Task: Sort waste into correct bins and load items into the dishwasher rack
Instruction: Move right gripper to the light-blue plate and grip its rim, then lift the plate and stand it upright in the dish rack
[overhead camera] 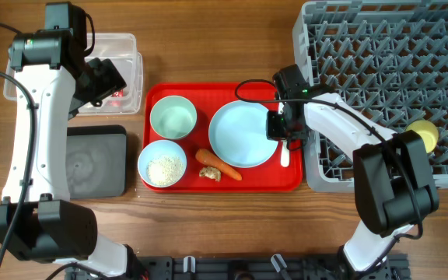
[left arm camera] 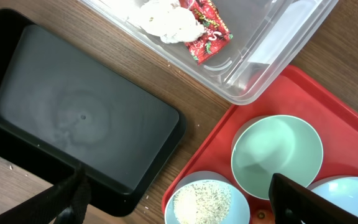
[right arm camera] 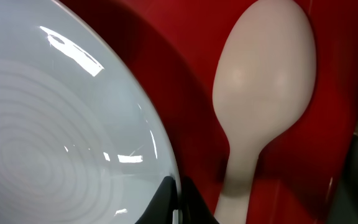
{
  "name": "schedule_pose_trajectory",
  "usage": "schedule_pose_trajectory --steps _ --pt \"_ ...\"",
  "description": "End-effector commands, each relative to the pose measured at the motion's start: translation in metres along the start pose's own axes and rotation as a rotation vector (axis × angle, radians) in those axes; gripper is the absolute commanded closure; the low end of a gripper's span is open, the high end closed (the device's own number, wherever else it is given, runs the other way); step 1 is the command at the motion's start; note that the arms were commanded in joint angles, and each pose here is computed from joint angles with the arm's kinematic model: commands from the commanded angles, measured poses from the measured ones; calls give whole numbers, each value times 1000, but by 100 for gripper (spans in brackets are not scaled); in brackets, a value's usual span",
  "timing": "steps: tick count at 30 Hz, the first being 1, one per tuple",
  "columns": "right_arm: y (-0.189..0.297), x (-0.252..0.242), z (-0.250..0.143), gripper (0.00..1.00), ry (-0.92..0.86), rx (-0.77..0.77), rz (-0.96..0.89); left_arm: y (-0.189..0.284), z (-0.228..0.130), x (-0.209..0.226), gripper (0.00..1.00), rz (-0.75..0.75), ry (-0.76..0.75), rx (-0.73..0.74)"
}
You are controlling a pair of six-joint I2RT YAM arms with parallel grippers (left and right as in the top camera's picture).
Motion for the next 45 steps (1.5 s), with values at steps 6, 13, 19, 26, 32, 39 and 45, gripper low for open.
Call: schedule_pose_trajectory --steps 6,13,19,26,32,39,45 --pt "86 -3 53 96 19 -284 -66 5 2 -1 6 -18 12 -8" --pt "190 -52 69 96 -63 -556 -302 5 2 -1 6 -18 12 -8" --pt "276 -124 54 96 -176 -731 -643 5 2 -1 6 -18 12 -8" --pt "350 -207 27 96 -366 -785 -1083 5 2 -1 6 -18 13 -8" --pt "384 -257 14 96 -495 -839 -1206 5 2 -1 6 -18 12 -8" --pt "377 -318 -3 96 -494 -670 -1333 5 2 -1 6 -19 13 -8" --pt "348 -356 -9 96 -483 -523 -1364 5 2 -1 6 -18 12 -7"
Point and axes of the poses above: each gripper's point midway between its finger pads, its own y axis back along the fingers, its own x axis along the line the jaws close on, z = x × y, the point moved 1 cm from there along y, back along the fingers, and after that the axes turned 13 degrees about y, right-handed, at the moved point
